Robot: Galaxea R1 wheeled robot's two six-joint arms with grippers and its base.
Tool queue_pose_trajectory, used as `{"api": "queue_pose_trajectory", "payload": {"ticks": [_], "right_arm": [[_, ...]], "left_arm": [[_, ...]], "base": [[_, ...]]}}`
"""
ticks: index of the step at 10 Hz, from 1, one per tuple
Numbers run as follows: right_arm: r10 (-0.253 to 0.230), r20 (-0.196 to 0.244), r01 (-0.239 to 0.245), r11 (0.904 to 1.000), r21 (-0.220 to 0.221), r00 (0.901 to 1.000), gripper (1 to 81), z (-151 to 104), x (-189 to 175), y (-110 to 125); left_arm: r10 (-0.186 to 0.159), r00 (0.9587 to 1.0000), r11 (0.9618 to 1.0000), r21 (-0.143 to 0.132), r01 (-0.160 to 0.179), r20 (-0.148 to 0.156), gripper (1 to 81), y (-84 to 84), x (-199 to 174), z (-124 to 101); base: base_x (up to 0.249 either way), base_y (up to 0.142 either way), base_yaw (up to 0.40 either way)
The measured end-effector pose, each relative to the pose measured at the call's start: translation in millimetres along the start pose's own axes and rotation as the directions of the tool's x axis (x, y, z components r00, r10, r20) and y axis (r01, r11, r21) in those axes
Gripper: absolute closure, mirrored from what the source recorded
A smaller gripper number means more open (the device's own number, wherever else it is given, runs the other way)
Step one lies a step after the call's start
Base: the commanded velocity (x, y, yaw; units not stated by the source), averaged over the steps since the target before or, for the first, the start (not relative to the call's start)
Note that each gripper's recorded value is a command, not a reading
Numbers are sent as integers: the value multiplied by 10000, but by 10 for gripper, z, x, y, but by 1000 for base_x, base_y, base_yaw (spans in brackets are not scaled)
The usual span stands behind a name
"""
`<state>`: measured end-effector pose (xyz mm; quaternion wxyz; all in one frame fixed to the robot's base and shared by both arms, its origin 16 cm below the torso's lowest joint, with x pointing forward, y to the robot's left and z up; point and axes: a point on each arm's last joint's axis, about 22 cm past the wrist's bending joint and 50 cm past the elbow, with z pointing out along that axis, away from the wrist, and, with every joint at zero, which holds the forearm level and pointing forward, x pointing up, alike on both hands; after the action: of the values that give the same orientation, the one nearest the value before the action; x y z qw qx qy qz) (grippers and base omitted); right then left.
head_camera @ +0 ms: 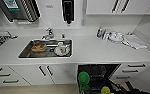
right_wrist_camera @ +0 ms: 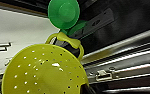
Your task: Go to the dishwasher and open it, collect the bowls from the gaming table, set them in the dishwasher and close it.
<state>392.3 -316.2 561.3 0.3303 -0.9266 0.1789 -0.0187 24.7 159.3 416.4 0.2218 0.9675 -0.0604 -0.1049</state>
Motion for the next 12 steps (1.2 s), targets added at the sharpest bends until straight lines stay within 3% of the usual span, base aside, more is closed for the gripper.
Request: {"api": "queue_pose_trajectory", "payload": {"ticks": [3, 5, 7, 9, 12], "right_arm": [[-139, -182, 142, 9998, 154, 9997, 811, 267, 167, -266], [-64, -363, 62, 10000, -78, 9993, 811, 368, 237, -233], [-149, -814, 124, 9994, -308, 9966, 811, 409, 503, -298], [-282, -1116, 257, 9994, -238, 9933, 811, 488, 720, -527], [105, -1690, -112, 9999, -37, 9856, 811, 365, 1026, -647]], "left_arm": [[-35, 10000, 10000, 53, 35, -2, 10, -37, -38, -4], [-92, 9999, 10000, 21, 92, -40, 10, -30, -115, 8], [-130, 9999, 9999, 11, 130, -7, 10, -26, -175, 14], [-180, 9998, 9998, -9, 180, 58, 10, -17, -254, 23], [-173, 9998, 9998, -15, 173, 40, 10, -15, -253, 24]], "base": [[0, 0, 0], [0, 0, 0], [0, 0, 0], [0, 0, 0], [0, 0, 0]]}}
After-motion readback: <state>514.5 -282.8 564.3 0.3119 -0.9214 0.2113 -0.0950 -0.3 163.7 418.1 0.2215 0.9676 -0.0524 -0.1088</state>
